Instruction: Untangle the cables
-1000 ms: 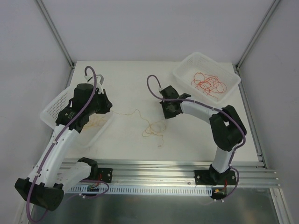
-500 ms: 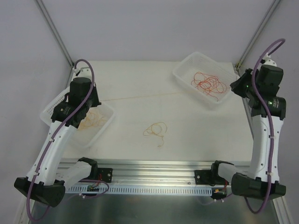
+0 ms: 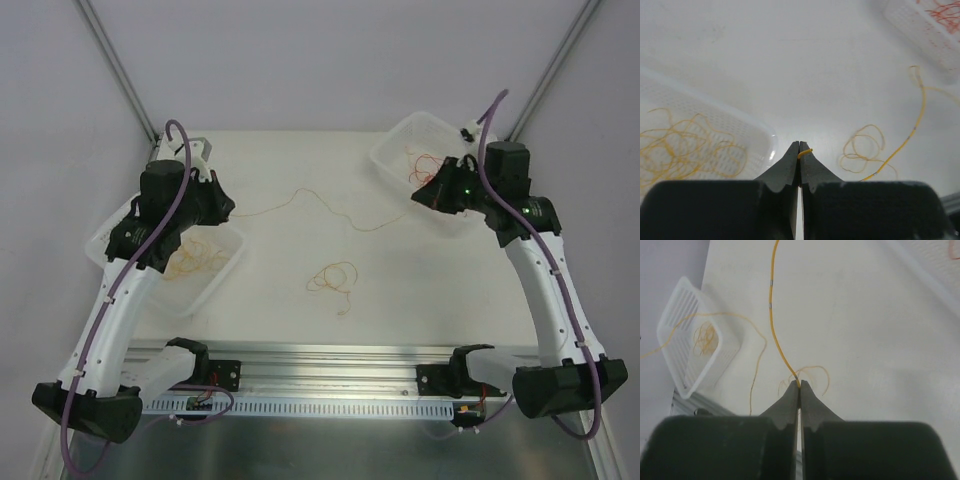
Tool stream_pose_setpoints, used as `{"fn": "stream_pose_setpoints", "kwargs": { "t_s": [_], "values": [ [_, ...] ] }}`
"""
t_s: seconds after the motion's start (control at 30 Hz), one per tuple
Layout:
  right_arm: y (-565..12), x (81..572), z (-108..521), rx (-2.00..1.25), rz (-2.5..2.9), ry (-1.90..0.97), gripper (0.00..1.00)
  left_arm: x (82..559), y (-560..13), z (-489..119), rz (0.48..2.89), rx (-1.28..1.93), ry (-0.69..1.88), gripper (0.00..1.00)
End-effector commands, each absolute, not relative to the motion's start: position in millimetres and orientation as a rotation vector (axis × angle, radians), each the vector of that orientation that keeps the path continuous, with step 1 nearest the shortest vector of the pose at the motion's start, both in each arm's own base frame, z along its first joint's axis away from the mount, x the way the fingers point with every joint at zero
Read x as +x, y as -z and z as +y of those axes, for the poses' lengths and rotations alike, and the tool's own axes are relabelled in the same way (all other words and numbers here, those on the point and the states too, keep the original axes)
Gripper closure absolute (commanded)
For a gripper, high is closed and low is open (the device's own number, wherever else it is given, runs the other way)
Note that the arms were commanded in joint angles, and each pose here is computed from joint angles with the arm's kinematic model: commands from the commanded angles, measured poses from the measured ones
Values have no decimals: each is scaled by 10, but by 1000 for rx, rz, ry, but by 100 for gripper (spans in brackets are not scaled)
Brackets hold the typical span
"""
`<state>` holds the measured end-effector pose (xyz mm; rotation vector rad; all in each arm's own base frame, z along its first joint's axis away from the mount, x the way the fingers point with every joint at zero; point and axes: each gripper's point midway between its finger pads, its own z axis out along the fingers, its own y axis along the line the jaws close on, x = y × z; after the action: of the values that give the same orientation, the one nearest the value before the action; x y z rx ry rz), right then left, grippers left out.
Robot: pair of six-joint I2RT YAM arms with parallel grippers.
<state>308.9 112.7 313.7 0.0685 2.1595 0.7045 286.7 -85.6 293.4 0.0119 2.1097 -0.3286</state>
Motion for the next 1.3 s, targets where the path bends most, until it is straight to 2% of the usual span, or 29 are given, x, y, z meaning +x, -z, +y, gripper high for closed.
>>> {"fn": "stream_pose_setpoints", "kwargs": {
  "t_s": [0.0, 0.2, 0.4, 0.67, 0.9, 1.27],
  "values": [
    [-3223, 2950, 1769, -200, 2083, -907, 99, 2813, -3059, -1358, 2042, 88, 685, 100],
    [-2959, 2750, 2540, -435, 2112, -1057, 99, 2734, -3103, -1790, 1984, 95, 1002, 98],
    [-2730, 2618, 3163, -580, 2156, -1121, 99, 2720, -3083, -2020, 1968, 49, 1122, 97],
    [-2678, 2515, 3670, -697, 2144, -1158, 99, 2720, -2963, -2181, 1997, -18, 1188, 95],
    [-2639, 2474, 3823, -732, 2143, -1137, 99, 2748, -2718, -2177, 2068, -173, 1196, 85],
    [-2596, 2430, 3882, -755, 2140, -1112, 99, 2822, -2593, -2178, 2093, -322, 1170, 62]
  ]
}}
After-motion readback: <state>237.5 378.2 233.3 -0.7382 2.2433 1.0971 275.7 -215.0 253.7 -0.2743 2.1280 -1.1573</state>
